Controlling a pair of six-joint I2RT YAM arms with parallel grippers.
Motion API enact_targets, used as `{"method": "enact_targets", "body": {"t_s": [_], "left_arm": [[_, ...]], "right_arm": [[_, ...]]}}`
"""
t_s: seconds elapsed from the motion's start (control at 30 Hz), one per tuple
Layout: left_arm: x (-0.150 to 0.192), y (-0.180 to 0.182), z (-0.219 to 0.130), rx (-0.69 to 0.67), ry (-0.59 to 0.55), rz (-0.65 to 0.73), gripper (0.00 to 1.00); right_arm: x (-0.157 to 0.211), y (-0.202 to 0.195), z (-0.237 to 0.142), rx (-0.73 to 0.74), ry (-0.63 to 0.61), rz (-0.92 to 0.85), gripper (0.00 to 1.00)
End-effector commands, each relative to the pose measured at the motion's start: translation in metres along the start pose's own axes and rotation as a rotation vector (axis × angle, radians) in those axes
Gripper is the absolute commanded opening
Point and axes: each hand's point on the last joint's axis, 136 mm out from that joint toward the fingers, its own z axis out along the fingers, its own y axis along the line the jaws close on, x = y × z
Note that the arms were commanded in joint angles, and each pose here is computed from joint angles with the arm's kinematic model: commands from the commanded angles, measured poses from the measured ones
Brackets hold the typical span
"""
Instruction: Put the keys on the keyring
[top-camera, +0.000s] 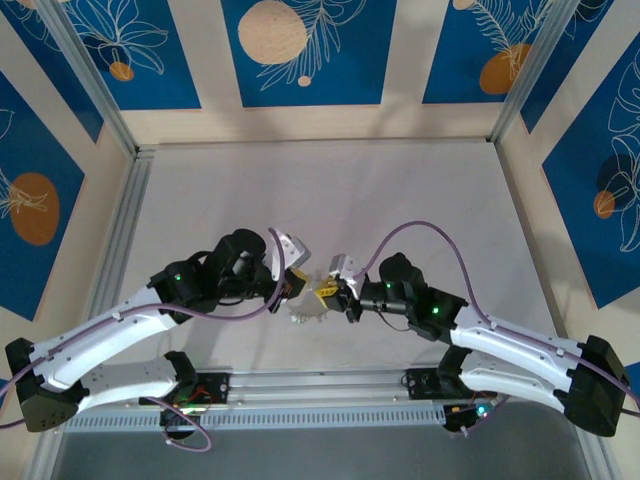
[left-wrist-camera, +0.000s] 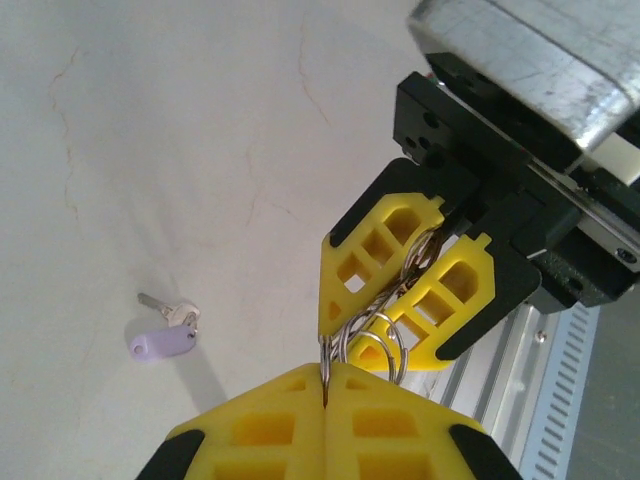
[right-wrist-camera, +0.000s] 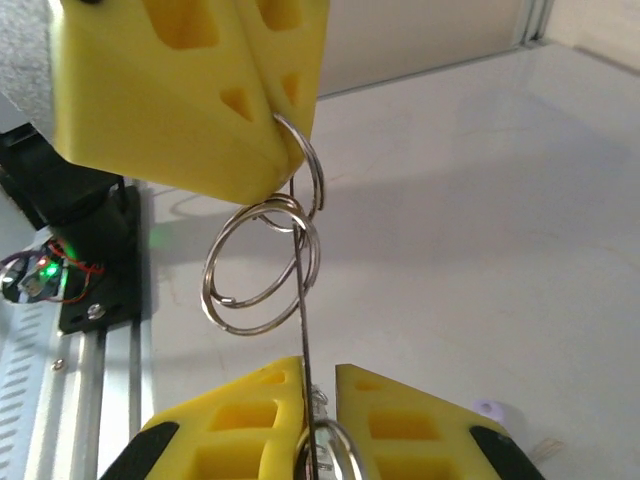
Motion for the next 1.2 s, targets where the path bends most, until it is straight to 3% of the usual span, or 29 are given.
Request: {"method": "enact_targets", "body": {"t_s": [0.0,0.23,0.53,0.7,0.87,1.17], "left_arm": [[0.025,0.016,-0.003,-0.064,0.074,-0.078,0.0],[0.028,0.012,0.003,-0.034,0.085,-0.103,0.17],[0.017,0.01,0.0,-0.022,0.053,-0.092,0.25],[0.002,0.013,-0.008,-0.028,0.002,-0.104,0.35],[-0.001,0.024,-0.005,0.018,-0.033,-0.218,0.35],[-0.013,0.015,0.009,0.221,-0.172,-0.4,0.35]], "right_arm": [[-0.019,-0.036,-0.013,0.233,-0.086,-0.039,0.0],[-0.025,-0.034,-0.016,0.255,-0.139,-0.098,0.0],[-0.024,-0.029,-0.014,0.226,-0.144,-0.124,0.0],[-0.025,-0.027,-0.013,0.215,-0.142,-0.137,0.0],[-0.027,-0.025,-0.014,0.207,-0.153,-0.139,0.0],[-0.033,-0.027,-0.014,0.228,-0.183,-0.125,0.0]]}}
